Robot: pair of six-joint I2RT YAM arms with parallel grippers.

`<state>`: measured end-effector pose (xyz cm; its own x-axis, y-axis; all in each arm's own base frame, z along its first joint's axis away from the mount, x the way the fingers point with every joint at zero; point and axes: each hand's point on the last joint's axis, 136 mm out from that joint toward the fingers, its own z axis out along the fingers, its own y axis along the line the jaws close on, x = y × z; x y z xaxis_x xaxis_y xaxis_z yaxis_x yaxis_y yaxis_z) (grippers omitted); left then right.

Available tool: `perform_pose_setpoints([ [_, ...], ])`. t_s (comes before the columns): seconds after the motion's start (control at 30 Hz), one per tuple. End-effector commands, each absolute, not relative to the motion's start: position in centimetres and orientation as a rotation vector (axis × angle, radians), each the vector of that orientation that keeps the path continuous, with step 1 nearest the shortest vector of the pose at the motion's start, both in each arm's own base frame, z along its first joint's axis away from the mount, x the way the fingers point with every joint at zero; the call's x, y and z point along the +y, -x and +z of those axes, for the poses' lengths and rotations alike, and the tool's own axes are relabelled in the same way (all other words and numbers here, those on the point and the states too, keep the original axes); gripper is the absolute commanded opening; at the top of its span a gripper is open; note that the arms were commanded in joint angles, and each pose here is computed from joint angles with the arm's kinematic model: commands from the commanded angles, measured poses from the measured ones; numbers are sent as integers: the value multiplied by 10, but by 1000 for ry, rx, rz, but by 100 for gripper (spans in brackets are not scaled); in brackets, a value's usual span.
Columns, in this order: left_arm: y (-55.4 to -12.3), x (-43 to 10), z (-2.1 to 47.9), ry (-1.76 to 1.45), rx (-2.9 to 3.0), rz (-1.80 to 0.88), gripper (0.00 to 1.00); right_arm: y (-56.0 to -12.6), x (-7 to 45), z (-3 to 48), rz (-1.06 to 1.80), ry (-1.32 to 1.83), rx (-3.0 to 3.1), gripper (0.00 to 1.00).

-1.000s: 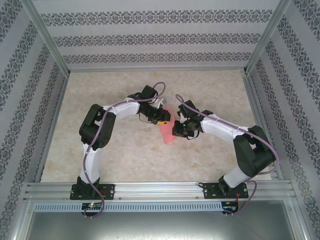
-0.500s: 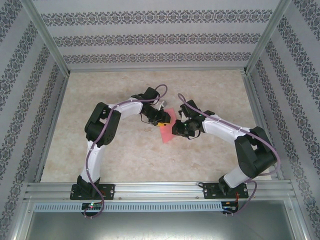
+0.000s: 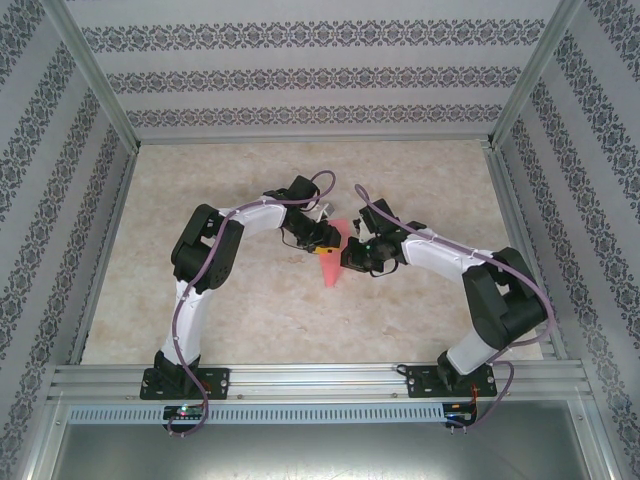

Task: Fold a paper plane with a square sheet of paper (pick it up from the middle)
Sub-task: Third fold the triangle at the center of the table.

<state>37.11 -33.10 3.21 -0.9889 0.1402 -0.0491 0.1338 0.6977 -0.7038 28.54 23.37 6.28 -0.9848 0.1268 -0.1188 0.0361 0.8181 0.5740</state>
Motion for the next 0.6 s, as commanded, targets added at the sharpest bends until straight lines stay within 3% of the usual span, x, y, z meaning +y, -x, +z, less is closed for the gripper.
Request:
perform_pose_setpoints([
  [0.0,-368,-330,30,260,-2887,1162,38,-294,235,57,945,-179,2831,7],
  [0.57,-382,-330,94,267,-2909,1354,38,-303,245,44,1010,-178,2851,5],
])
